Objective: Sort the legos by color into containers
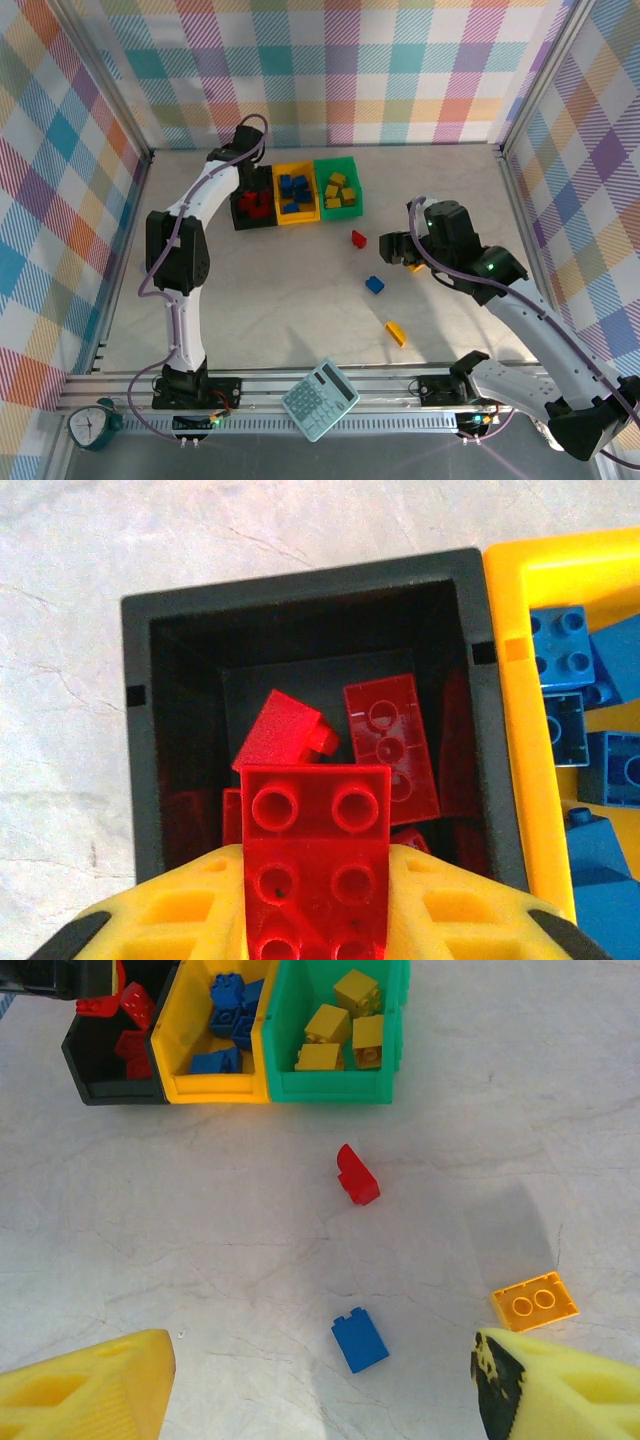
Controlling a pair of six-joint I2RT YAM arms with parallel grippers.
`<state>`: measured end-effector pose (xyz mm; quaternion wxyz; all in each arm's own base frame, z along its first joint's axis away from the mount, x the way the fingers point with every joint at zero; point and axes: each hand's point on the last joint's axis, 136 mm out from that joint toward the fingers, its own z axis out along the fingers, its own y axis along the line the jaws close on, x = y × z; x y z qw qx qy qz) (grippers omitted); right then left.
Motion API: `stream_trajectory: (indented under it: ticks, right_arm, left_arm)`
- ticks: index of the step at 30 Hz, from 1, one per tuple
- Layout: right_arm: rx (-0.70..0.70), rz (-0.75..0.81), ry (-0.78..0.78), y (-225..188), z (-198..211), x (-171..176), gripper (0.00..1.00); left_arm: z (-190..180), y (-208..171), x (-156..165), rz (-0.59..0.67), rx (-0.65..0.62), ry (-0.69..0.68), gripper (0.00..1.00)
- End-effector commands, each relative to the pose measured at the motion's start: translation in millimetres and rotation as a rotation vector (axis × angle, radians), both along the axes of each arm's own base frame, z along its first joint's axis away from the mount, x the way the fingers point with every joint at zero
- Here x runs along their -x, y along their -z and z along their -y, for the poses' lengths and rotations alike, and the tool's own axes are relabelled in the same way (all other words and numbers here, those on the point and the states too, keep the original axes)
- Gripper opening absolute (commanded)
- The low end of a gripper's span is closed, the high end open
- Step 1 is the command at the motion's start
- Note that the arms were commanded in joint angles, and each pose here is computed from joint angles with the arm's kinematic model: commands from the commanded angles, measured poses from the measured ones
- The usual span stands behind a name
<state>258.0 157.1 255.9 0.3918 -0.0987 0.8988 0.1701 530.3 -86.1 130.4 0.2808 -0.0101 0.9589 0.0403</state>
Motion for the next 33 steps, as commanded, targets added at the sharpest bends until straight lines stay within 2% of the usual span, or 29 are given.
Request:
stream_trajectory:
  ticks: [1,7,17,25,33]
  right_arm:
    - [-0.001,-0.021,0.004,4,2,3,0.78]
    - [0.000,-0.039,0.002,9,0,3,0.78]
    - [0.023,-0.066,0.004,26,-2,-2,0.79]
    - [0.072,-0.146,0.011,69,-10,-16,0.80]
    - [0.121,-0.294,0.010,129,-11,-8,0.76]
  left_arm:
    - [3,-4,-5,0.009,0.046,0.000,0.33]
    - [9,-6,-10,0.028,0.076,0.016,0.55]
    - [4,-37,5,0.079,0.081,0.004,0.58]
    - [-3,-69,58,0.121,0.153,-0.045,0.59]
    - [5,-81,122,0.154,0.226,-0.051,0.61]
